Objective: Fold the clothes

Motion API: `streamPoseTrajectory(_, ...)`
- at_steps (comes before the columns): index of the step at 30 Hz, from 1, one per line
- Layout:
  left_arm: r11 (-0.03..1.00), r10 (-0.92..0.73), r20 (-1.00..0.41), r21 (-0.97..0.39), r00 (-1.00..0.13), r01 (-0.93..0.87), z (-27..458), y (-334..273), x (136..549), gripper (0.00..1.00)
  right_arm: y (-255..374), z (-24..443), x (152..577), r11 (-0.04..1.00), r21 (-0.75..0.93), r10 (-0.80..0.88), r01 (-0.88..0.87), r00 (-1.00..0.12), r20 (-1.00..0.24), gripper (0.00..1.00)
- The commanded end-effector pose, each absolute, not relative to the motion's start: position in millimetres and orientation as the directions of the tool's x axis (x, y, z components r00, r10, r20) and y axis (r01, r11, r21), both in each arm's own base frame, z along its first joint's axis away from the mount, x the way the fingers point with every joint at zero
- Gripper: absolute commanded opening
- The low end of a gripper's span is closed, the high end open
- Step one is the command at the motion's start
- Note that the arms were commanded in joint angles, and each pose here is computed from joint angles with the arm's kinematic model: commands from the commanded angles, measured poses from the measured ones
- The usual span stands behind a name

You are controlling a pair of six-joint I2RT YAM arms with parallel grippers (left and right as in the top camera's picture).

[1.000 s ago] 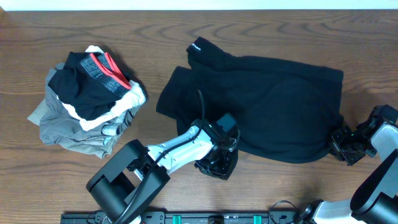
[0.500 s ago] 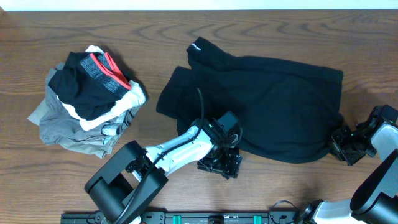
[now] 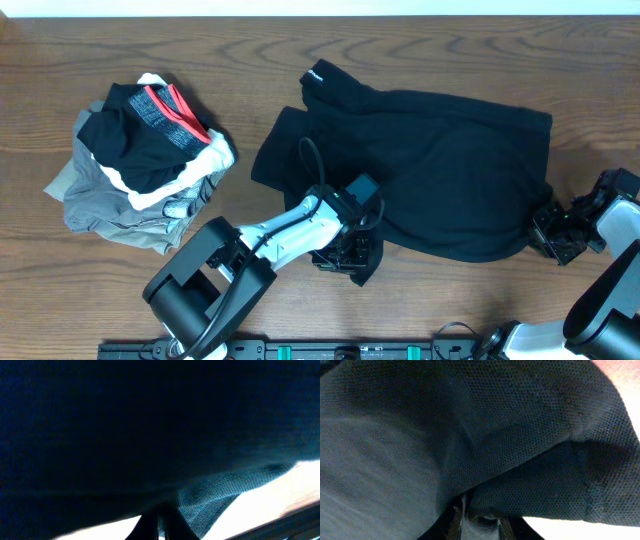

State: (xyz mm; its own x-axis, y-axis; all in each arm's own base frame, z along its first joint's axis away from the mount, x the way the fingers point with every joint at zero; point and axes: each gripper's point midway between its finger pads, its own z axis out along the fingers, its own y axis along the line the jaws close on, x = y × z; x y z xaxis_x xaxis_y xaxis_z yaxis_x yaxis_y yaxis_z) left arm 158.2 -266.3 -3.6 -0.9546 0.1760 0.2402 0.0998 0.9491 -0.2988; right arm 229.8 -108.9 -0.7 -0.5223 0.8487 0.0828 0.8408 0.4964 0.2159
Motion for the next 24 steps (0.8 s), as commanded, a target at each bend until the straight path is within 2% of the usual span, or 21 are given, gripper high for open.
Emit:
streamPoseTrajectory(1, 0.98, 0.116, 0.257, -0.188, -0.959, 0.068, -16.5, -244.8, 163.9, 0.06, -110.3, 1.0, 233.9, 0.51, 0.229, 0.839, 0.829, -0.538, 0.081, 0.22)
streamPoseTrajectory(4, 0.989, 0.099, 0.21, -0.128, -0.973, 0.073, 5.2, -232.4, 175.3, 0.06, -110.3, 0.9, 233.9, 0.51, 0.228, 0.839, 0.829, -0.538, 0.081, 0.22)
streamPoseTrajectory(8, 0.995, 0.094, 0.067, -0.048, -0.993, 0.091, 61.5, -209.0, 190.4, 0.06, -110.4, 0.9, 233.6, 0.515, 0.228, 0.836, 0.826, -0.543, 0.08, 0.22)
streamPoseTrajectory(14, 0.998, 0.048, -0.179, -0.035, -0.983, 0.055, 142.1, -166.7, 195.8, 0.06, -110.4, 0.4, 229.9, 0.516, 0.212, 0.836, 0.83, -0.542, 0.087, 0.22)
streamPoseTrajectory(22, 0.999, -0.033, -0.241, 0.02, -0.97, -0.039, 169.6, -119.4, 184.9, 0.06, -108.0, 0.4, 225.9, 0.514, 0.203, 0.835, 0.833, -0.54, 0.104, 0.23)
streamPoseTrajectory(24, 0.999, -0.035, -0.242, 0.019, -0.97, -0.041, 169.7, -119.3, 185.4, 0.06, -106.9, 0.3, 223.4, 0.515, 0.197, 0.833, 0.834, -0.541, 0.112, 0.31)
